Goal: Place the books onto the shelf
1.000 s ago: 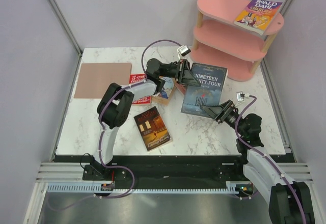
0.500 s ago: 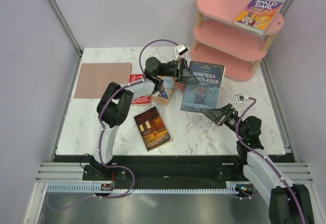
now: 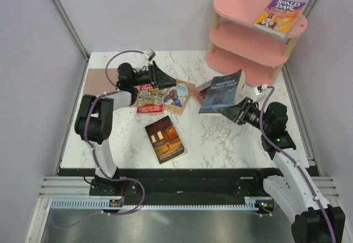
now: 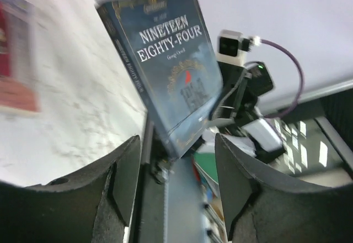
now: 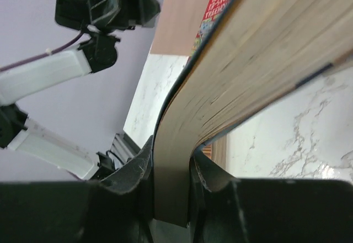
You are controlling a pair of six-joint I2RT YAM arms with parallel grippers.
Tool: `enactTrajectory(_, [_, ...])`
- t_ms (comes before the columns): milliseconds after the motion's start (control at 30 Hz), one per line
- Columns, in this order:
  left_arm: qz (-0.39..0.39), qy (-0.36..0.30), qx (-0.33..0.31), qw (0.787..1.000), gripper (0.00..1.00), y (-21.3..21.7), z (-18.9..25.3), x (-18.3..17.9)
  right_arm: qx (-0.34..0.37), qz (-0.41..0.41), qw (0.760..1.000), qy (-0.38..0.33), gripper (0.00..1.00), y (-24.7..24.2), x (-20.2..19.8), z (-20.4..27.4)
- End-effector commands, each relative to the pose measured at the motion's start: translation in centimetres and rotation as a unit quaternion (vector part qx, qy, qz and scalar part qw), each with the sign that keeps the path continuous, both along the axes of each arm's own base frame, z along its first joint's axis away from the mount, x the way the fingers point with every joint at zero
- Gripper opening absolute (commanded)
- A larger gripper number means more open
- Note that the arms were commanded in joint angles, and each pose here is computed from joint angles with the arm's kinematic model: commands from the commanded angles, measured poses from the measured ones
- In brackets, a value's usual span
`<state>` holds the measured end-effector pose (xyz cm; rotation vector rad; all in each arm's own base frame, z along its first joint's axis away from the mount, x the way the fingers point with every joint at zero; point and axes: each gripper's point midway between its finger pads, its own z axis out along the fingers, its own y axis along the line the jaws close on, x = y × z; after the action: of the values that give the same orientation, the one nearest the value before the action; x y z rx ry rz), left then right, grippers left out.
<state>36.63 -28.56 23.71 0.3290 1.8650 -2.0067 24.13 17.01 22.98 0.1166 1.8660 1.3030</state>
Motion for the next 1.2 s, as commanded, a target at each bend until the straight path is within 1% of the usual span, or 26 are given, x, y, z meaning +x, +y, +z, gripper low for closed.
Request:
enactTrajectory(0, [0.039, -0.063, 0.045, 0.996, 0.63, 3.4, 0.4, -1.0, -0.047, -0.005, 0.993, -0.109, 0.05, -0.4, 2.1, 7.0])
enactTrajectory(33, [0.044, -0.103, 0.057, 0.992, 0.63, 3.5, 0.3, -1.5, -0.051, -0.001, 0.993, -0.105, 0.07, -0.3, 3.0, 7.1])
enactTrajectory(67, [0.043, -0.077, 0.072, 0.993, 0.63, 3.5, -0.8, -2.0, -0.055, 0.005, 0.99, -0.129, 0.05, -0.1, 3.3, 9.3])
enactTrajectory(100, [0.044, -0.085, 0.083, 0.992, 0.63, 3.4, -2.0, -2.6, -0.056, 0.008, 0.989, -0.136, 0.03, 0.0, 3.7, 10.1])
enactTrajectory(133, [0.044, -0.084, 0.088, 0.992, 0.63, 3.4, -2.2, -3.1, -0.059, 0.013, 0.99, -0.131, 0.0, 0.2, 4.7, 10.2])
enactTrajectory(167, [0.041, -0.073, 0.095, 0.992, 0.63, 3.2, -3.0, -3.7, -0.06, 0.015, 0.986, -0.156, 0.0, 0.3, 5.0, 12.4])
enactTrajectory(233, [0.037, -0.065, 0.105, 0.992, 0.63, 3.2, -4.3, -4.6, -0.059, 0.037, 0.985, -0.157, 0.0, 0.9, 6.2, 13.2])
enactTrajectory(267, [0.032, -0.059, 0.108, 0.992, 0.63, 3.0, -4.8, -4.9, -0.056, 0.042, 0.982, -0.177, 0.0, 1.0, 6.5, 15.3])
enactTrajectory(300, [0.028, -0.052, 0.115, 0.992, 0.62, 3.0, -5.6, -5.4, -0.053, 0.061, 0.98, -0.184, 0.0, 1.5, 6.3, 16.1])
enactTrajectory(333, [0.027, -0.049, 0.118, 0.991, 0.62, 3.0, -5.9, -5.6, -0.051, 0.069, 0.977, -0.194, 0.0, 1.8, 7.0, 17.5])
enactTrajectory(400, [0.025, -0.045, 0.126, 0.991, 0.62, 2.8, -6.4, -6.0, -0.049, 0.093, 0.972, -0.209, 0.0, 2.3, 7.0, 18.8])
enactTrajectory(467, [0.018, -0.05, 0.129, 0.99, 0.61, 2.2, -6.3, -6.2, -0.052, 0.099, 0.968, -0.224, 0.0, 2.4, 7.6, 20.5])
enactTrajectory(567, [0.014, -0.047, 0.138, 0.989, 0.61, 1.8, -6.8, -6.3, -0.059, 0.085, 0.961, -0.256, 0.0, 2.2, 8.6, 23.4])
enactTrajectory(600, [0.012, -0.049, 0.139, 0.989, 0.61, 1.7, -6.8, -6.3, -0.059, 0.081, 0.961, -0.256, 0.0, 2.1, 9.4, 23.7])
enactTrajectory(633, [0.01, -0.045, 0.141, 0.989, 0.61, 1.7, -7.0, -6.4, -0.057, 0.068, 0.958, -0.273, 0.0, 1.7, 9.7, 25.6])
enactTrajectory(700, [0.007, -0.045, 0.141, 0.989, 0.6, 1.5, -7.0, -6.5, -0.055, 0.054, 0.96, -0.271, 0.0, 1.0, 11.4, 26.4])
enactTrajectory(733, [0.006, -0.042, 0.142, 0.989, 0.6, 1.5, -7.1, -6.6, -0.05, 0.037, 0.958, -0.28, 0.0, 0.1, 11.8, 28.1])
enactTrajectory(800, [0.004, -0.043, 0.143, 0.989, 0.6, 1.4, -7.0, -6.6, -0.048, 0.002, 0.961, -0.274, 0.0, -1.5, 13.8, 28.8])
enactTrajectory(833, [0.004, -0.047, 0.145, 0.988, 0.6, 1.3, -7.0, -6.7, -0.047, -0.019, 0.958, -0.281, 0.0, -2.5, 14.4, 29.9])
enactTrajectory(900, [0.005, -0.048, 0.148, 0.988, 0.6, 1.3, -7.0, -6.7, -0.049, -0.06, 0.959, -0.274, 0.0, -4.9, 16.4, 30.1])
enactTrajectory(933, [0.003, -0.049, 0.148, 0.988, 0.6, 1.2, -7.0, -6.8, -0.052, -0.08, 0.954, -0.283, 0.0, -6.4, 16.9, 31.2])
enactTrajectory(1000, [0.001, -0.048, 0.148, 0.988, 0.6, 1.2, -7.0, -6.9, -0.047, -0.089, 0.959, -0.267, 0.0, -7.8, 18.8, 30.6])
enactTrajectory(1067, [-0.003, -0.047, 0.148, 0.988, 0.6, 1.0, -7.1, -7.0, -0.04, -0.103, 0.957, -0.267, 0.0, -9.9, 19.5, 31.8])
enactTrajectory(1100, [-0.003, -0.046, 0.149, 0.988, 0.6, 1.0, -7.1, -7.0, -0.035, -0.098, 0.962, -0.253, 0.0, -10.5, 20.6, 31.0])
enactTrajectory(1167, [-0.006, -0.046, 0.149, 0.988, 0.6, 0.8, -7.2, -7.2, -0.035, -0.108, 0.96, -0.256, 0.0, -12.3, 21.1, 31.7])
